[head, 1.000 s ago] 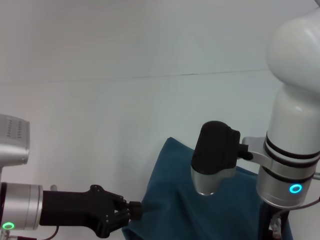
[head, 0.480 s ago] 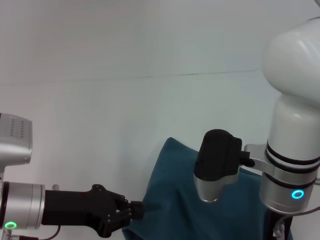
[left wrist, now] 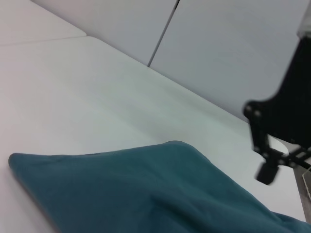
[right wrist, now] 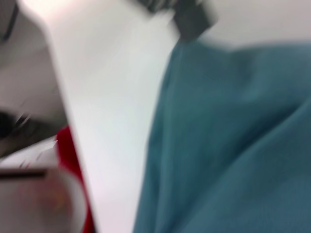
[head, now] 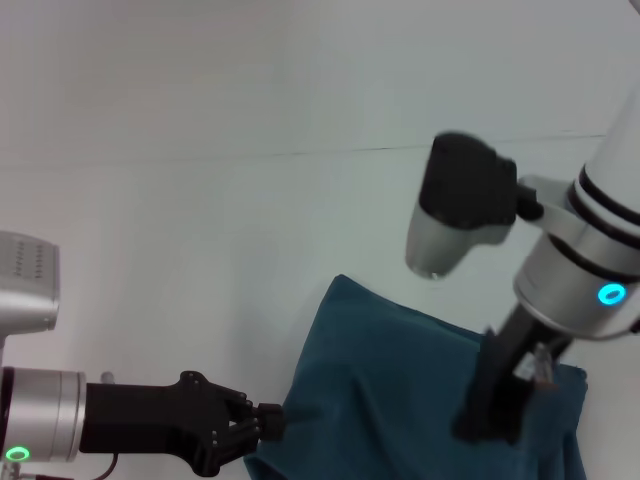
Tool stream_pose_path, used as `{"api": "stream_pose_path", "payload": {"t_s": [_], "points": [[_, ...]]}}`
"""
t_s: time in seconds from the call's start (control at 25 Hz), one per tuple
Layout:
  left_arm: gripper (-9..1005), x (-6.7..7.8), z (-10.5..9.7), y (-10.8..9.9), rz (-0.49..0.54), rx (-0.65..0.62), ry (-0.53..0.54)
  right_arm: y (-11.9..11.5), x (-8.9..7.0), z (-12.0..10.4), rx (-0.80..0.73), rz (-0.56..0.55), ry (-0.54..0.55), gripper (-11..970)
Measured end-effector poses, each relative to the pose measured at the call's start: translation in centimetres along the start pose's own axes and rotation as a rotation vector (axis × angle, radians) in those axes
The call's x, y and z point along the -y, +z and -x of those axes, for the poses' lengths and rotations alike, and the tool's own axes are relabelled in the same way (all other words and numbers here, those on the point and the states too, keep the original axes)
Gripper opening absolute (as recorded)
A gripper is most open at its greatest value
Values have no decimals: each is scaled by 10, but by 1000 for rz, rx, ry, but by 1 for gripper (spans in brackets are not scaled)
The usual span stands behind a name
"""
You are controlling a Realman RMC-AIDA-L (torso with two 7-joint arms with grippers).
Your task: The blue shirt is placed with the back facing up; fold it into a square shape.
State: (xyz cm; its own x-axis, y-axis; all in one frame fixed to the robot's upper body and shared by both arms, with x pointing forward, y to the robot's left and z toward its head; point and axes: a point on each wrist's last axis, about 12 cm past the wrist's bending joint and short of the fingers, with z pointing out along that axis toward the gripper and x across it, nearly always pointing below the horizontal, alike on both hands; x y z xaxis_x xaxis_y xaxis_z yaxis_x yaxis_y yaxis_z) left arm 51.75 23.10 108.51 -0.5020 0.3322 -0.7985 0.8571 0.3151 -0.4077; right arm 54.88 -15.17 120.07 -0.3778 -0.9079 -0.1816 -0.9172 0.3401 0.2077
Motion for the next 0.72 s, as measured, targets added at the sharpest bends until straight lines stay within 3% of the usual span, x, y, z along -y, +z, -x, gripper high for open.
{"api": "stream_pose_path", "payload": {"t_s": [0.24, 0.72], "points": [[69, 0, 1, 1, 0, 0, 5, 20, 10, 17, 21, -140, -7, 17], [70, -2, 0, 2, 7, 1, 1, 52, 10, 17, -113, -110, 11, 21]]}}
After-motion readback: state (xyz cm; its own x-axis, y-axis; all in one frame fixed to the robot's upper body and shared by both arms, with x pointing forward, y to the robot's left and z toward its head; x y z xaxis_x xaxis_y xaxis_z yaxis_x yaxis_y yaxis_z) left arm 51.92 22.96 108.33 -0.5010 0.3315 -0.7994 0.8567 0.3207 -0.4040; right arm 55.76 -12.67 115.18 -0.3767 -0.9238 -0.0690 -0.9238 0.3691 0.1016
